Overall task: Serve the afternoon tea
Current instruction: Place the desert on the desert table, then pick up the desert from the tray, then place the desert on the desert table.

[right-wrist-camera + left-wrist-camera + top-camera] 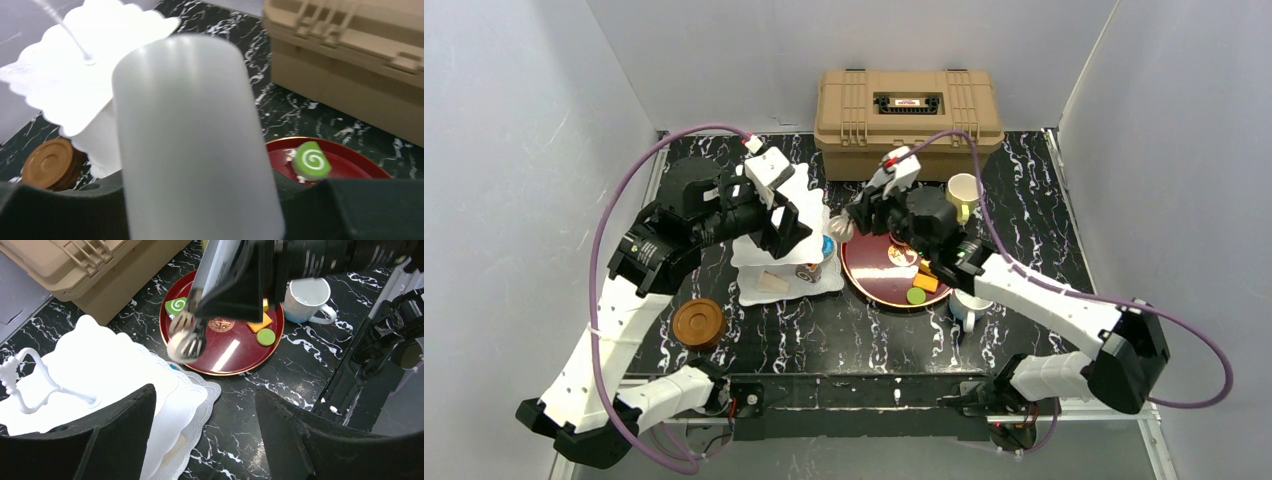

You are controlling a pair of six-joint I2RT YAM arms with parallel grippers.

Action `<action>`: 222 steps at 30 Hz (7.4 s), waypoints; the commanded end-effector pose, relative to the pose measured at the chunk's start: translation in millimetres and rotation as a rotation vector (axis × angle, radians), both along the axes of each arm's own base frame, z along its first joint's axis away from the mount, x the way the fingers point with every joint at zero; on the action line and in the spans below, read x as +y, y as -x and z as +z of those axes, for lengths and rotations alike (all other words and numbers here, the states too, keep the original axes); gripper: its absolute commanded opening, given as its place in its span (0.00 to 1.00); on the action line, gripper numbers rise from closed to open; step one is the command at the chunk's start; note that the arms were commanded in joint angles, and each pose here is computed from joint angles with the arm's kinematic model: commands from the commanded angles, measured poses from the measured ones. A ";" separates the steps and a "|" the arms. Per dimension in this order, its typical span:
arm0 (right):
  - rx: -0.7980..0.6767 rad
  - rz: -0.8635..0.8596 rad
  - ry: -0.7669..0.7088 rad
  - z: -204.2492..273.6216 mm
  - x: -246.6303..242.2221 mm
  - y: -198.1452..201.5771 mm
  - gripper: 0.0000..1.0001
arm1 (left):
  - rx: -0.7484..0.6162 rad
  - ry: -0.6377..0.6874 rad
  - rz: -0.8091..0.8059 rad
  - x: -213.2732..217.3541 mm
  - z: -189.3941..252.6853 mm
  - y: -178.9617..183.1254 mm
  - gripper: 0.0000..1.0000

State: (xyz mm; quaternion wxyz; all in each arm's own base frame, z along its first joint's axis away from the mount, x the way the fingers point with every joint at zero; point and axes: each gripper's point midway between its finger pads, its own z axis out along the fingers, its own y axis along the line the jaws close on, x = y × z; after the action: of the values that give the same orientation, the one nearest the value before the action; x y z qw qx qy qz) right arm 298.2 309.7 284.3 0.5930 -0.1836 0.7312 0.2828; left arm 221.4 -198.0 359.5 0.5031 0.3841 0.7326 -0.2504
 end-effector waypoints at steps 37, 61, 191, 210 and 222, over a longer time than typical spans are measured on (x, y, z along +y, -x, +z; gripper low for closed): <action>-0.124 0.007 -0.145 61.1 72.5 70.7 0.29 | -0.065 0.022 0.061 17.5 14.2 10.1 0.71; -0.156 -0.008 -0.218 45.2 89.5 71.9 0.53 | -0.076 0.036 0.040 16.1 24.5 14.7 0.72; -0.082 -0.296 0.056 19.4 -105.4 -47.0 0.22 | -0.098 -0.001 0.058 21.3 31.9 10.1 0.98; -0.106 0.005 -0.234 80.4 68.9 -32.5 0.21 | -0.133 -0.027 0.080 29.8 29.4 10.5 0.98; -0.070 0.012 -0.281 69.2 87.2 -36.2 0.22 | -0.127 -0.029 0.079 32.1 28.8 15.1 0.98</action>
State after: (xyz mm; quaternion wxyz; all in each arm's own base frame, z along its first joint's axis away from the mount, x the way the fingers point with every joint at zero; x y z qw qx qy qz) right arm 330.3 388.6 304.4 0.6014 -0.1457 0.7096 0.3370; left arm 210.6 -168.5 388.8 0.5531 0.3759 0.7172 -0.1957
